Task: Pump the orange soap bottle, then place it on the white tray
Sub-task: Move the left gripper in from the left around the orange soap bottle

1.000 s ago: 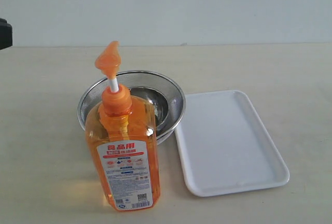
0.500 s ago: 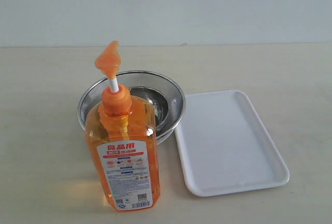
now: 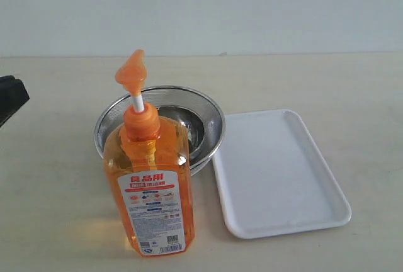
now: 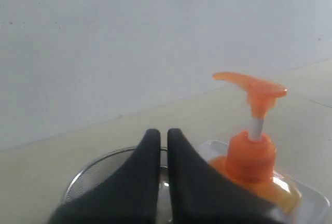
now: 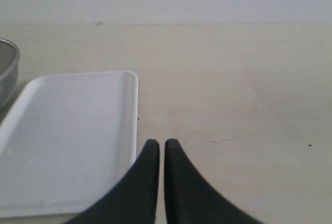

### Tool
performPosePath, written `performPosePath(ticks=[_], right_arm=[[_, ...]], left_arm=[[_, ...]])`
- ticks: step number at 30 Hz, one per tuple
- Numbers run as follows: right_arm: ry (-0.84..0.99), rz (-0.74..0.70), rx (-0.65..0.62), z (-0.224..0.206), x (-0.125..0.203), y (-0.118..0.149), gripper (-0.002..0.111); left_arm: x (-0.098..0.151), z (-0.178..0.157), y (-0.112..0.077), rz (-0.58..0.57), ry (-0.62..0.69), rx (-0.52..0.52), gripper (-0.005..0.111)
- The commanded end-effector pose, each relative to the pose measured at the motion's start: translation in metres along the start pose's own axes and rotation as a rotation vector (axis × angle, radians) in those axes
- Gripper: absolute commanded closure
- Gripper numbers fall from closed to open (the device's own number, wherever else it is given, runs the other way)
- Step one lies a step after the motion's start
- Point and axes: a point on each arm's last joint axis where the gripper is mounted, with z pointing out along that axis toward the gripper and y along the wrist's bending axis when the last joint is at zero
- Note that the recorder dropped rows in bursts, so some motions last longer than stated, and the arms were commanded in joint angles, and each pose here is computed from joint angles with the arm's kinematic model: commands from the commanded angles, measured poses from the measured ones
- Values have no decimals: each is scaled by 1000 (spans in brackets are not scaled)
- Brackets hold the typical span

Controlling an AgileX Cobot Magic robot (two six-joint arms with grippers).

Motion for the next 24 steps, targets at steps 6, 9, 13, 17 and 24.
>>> performPosePath(ticks=[6, 9, 13, 17, 24], right_arm=[[-15, 1, 2, 0, -1, 0, 107], [-15, 1, 2, 0, -1, 0, 107], [-4, 2, 2, 0, 0, 0, 107], [-3, 2, 2, 0, 0, 0, 107], [-3, 2, 2, 0, 0, 0, 107]], left_arm=[[7, -1, -26, 24, 25, 288, 102], [12, 3, -29, 91, 53, 337, 102], [17, 7, -27, 80, 90, 316, 102], [17, 9, -20, 20, 97, 242, 102], [20, 16, -19, 1, 109, 232, 85]])
